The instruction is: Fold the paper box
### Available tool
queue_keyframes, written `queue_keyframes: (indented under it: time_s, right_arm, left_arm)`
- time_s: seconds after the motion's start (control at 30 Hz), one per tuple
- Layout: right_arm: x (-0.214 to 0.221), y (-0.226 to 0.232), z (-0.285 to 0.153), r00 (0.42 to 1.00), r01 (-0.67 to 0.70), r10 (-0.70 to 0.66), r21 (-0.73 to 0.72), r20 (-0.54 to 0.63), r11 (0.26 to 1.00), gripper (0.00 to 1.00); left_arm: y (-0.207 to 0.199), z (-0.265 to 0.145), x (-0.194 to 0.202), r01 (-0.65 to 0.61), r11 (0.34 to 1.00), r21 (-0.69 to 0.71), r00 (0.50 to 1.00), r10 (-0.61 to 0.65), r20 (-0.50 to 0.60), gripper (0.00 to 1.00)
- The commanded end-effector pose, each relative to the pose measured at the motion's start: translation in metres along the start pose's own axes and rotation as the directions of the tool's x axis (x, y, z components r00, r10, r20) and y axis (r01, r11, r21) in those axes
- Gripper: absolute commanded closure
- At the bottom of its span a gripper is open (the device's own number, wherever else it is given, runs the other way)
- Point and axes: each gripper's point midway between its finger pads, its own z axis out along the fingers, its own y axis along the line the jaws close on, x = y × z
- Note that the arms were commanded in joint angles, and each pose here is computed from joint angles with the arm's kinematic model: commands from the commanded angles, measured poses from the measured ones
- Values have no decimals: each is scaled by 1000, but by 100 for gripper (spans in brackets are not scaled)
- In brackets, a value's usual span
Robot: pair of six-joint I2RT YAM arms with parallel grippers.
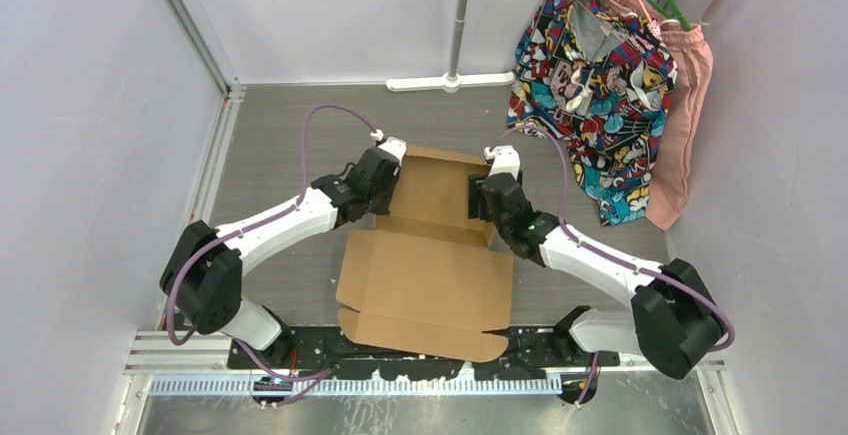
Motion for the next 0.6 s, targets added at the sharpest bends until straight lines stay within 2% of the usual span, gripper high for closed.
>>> queue_keyframes:
  time_s: [0.0, 0.03, 0.2, 0.43, 0.5, 0.57]
  right_arm:
    - [-10, 8, -9, 998, -49, 51, -44, 44, 998, 26]
    - [-8, 6, -9, 998, -52, 53, -37, 41, 998, 21]
    - [-5, -2, -15, 996, -82, 82, 1, 29, 997, 17]
    - [-1, -4, -17, 989, -144, 144, 43, -19, 989, 5]
    - [-4, -3, -17, 987, -159, 160, 46, -26, 986, 4]
    - [-7, -1, -17, 986, -163, 165, 42, -30, 986, 12]
  left_arm:
    - [-21, -5, -34, 10, 997, 74, 995, -18, 97, 82]
    - [-21, -4, -34, 12, 997, 73, 995, -19, 95, 82]
    - [-23, -2, -32, 20, 997, 80, 996, -27, 85, 81]
    - [-22, 1, -28, 32, 997, 68, 998, -36, 56, 80]
    - [-22, 3, -27, 37, 997, 62, 998, -40, 47, 80]
    - [-22, 4, -28, 44, 997, 61, 998, -47, 47, 80]
